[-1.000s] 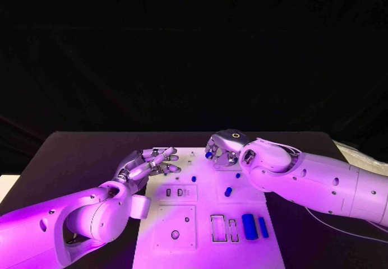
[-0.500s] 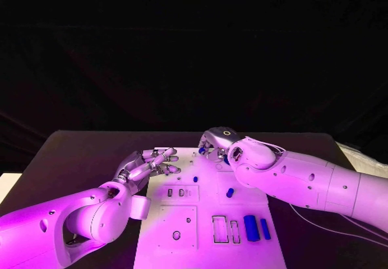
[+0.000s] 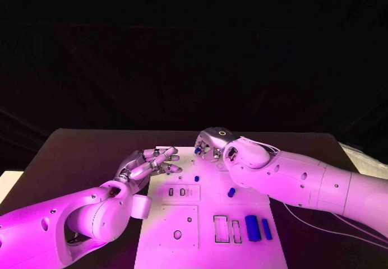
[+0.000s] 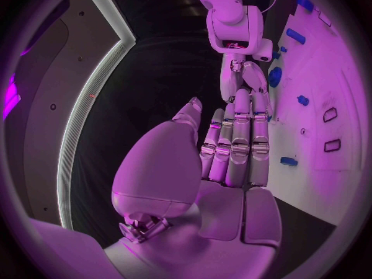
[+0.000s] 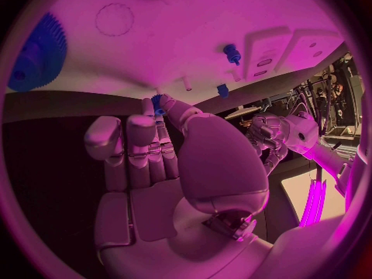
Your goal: Assemble the parts on the task board
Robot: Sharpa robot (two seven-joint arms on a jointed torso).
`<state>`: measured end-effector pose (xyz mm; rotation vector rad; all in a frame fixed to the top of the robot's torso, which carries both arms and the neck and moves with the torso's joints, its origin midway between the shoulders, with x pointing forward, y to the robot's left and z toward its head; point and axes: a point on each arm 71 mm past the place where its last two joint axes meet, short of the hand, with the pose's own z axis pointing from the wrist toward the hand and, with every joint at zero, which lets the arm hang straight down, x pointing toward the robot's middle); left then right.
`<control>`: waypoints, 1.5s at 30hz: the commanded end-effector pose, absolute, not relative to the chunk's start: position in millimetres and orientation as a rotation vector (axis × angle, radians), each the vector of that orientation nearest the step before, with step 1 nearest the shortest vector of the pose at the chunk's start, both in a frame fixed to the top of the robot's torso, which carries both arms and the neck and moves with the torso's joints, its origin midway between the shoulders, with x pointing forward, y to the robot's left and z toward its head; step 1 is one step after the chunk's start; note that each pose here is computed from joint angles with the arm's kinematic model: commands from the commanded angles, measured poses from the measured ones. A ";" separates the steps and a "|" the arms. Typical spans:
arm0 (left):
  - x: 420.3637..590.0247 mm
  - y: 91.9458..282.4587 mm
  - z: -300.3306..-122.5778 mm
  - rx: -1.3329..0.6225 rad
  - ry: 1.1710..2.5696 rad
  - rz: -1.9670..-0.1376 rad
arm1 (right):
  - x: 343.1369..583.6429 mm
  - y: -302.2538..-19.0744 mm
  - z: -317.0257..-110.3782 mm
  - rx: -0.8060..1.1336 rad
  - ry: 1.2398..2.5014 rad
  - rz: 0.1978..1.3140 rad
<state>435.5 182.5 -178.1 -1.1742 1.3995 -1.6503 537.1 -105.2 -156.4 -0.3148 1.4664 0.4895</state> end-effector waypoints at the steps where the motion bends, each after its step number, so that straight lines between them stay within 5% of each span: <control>1: 435.0 179.9 -175.9 -1.165 1.402 -1.676 | 536.6 -101.7 -159.0 -0.339 1.486 0.494; 28: 435.2 180.7 -175.2 -1.165 1.401 -1.673 | 535.7 -103.4 -157.7 -0.315 1.446 0.498; 36: 434.9 184.6 -174.9 -1.166 1.397 -1.667 | 518.0 -138.0 -145.9 -0.252 1.435 0.531; 45: 435.9 187.9 -175.5 -1.167 1.395 -1.662 | 506.8 -202.1 -135.1 -0.067 1.588 0.499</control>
